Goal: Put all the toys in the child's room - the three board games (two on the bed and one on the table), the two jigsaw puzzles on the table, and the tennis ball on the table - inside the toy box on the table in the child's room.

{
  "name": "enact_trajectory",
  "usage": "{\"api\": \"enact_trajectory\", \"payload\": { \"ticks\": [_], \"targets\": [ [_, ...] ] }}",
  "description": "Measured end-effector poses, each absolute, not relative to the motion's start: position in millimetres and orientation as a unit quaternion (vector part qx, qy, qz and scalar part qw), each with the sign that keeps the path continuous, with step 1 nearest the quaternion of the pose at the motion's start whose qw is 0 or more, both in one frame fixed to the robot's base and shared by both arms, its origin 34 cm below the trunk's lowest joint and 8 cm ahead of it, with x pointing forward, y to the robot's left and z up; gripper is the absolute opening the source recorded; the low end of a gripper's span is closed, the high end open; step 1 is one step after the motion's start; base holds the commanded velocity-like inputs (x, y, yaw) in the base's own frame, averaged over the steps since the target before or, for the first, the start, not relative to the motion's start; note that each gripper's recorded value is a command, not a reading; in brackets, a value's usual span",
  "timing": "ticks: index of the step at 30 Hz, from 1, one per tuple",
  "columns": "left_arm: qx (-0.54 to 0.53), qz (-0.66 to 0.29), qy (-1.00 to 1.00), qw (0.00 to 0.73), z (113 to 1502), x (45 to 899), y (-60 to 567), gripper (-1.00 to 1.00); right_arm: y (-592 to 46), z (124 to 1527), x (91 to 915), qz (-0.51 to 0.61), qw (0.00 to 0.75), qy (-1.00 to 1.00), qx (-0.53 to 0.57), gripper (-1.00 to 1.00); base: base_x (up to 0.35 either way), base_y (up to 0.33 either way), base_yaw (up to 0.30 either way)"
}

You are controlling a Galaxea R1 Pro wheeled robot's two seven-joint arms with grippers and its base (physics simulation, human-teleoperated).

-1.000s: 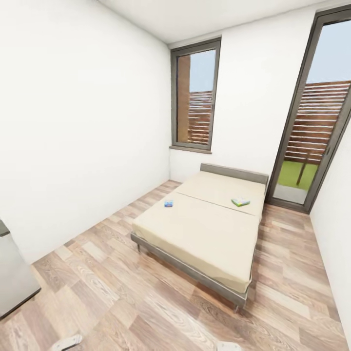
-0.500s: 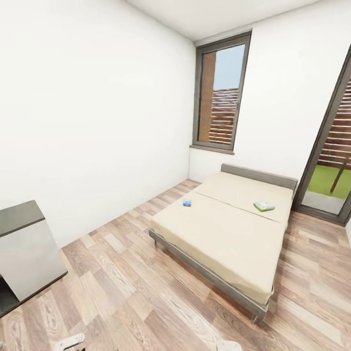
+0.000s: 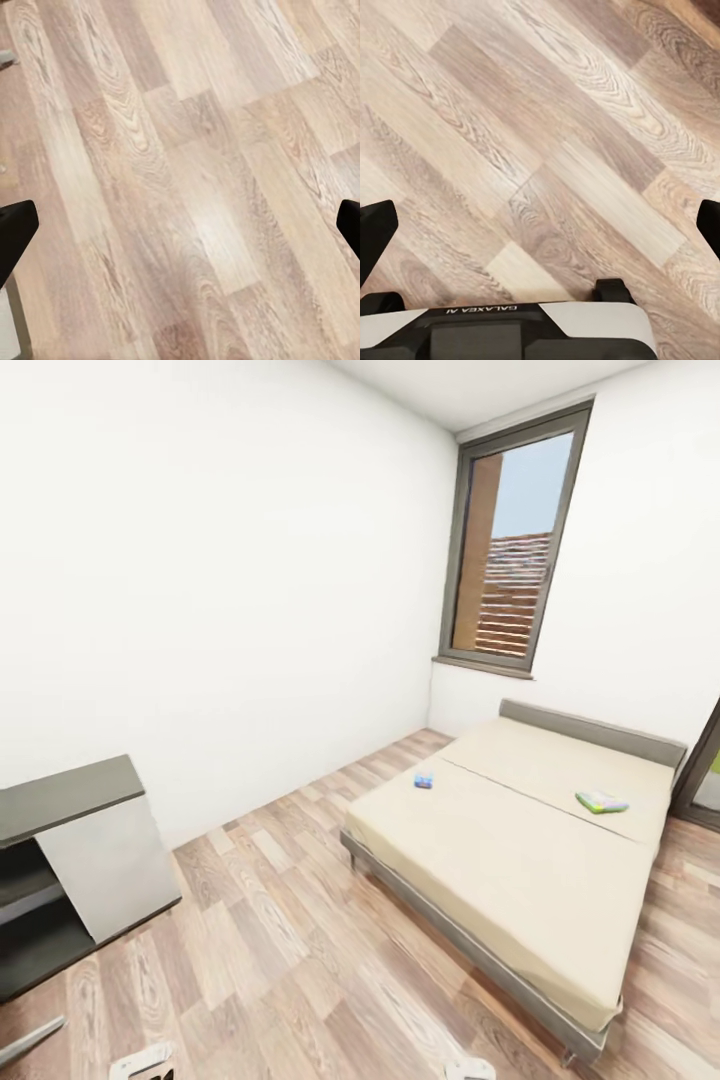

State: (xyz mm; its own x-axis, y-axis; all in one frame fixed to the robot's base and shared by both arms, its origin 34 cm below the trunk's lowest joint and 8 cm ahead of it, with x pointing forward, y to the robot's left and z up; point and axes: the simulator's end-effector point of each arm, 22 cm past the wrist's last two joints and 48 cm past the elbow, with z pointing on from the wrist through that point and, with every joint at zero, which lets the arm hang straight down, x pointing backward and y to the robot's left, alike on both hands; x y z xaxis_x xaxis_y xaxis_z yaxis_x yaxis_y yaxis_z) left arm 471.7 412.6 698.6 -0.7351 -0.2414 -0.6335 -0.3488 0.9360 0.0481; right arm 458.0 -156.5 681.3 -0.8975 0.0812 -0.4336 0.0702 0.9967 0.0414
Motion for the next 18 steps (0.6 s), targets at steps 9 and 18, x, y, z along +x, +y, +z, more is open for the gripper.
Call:
{"api": "enact_trajectory", "payload": {
  "ticks": [9, 18],
  "targets": [
    [-0.159, 0.083, 0.929, 0.324, 696.2, 469.6, 412.3, 1.0, -156.5, 679.4, 456.3, 0.012, 0.221, 0.974, 0.038, 1.0, 0.292, 0.0, 0.27],
    [-0.159, 0.084, 0.929, 0.323, 695.1, 468.3, 412.9, 1.0, -156.6, 683.4, 465.0, 0.012, 0.244, 0.969, 0.039, 1.0, 0.324, 0.031, 0.097]
  ]
}}
